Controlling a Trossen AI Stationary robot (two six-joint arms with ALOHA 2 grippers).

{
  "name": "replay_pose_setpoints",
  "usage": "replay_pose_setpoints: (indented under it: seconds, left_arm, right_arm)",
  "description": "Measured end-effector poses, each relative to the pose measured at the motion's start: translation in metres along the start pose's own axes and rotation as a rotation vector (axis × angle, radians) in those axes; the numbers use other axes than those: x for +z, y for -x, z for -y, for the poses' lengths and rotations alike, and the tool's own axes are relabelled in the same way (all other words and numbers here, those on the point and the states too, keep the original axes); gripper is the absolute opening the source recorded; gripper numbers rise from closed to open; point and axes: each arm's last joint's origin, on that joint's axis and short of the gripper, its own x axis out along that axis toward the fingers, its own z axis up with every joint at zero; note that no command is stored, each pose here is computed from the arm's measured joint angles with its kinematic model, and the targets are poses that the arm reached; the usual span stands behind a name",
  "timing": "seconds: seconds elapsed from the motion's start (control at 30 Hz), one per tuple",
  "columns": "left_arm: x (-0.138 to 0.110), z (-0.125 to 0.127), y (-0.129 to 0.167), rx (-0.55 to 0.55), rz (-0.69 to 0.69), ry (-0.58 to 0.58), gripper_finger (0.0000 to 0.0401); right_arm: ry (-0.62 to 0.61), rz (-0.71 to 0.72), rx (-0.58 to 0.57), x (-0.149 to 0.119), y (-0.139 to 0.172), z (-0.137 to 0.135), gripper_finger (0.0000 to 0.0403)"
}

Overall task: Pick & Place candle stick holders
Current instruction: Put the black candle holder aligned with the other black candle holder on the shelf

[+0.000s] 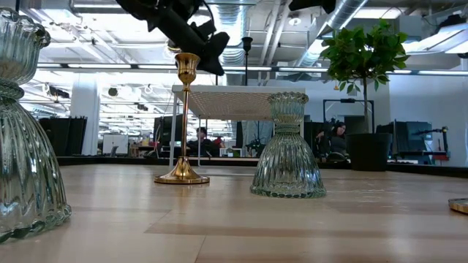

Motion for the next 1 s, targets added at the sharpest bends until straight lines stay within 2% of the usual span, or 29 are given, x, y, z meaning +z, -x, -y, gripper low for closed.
replay_pose_setpoints:
  seconds: [0.57, 0.73, 0.83, 1.0]
  left_arm:
    - [-0.0021, -0.0011, -0.0057, 0.037, 0.001, -0.001, 0.0012]
    - [-0.0017, -0.0012, -0.0058, 0.038, 0.005, 0.025, 0.0035]
    - [-0.0012, -0.0002, -0.0058, 0.005, 0.010, 0.033, 0.0045]
    - [-0.0026, 0.0003, -0.0063, -0.009, 0.012, 0.051, 0.0036]
  right_arm:
    - [0.000, 0.000, 0.000, -0.0001, -0.0001, 0.0000, 0.0000]
    - [0.001, -0.003, 0.000, -0.0003, -0.0001, 0.0000, 0.0000]
    - [0.001, -0.007, 0.001, -0.0007, -0.0001, -0.0001, 0.0000]
    - [0.001, -0.007, 0.001, -0.0007, -0.0001, -0.0001, 0.0000]
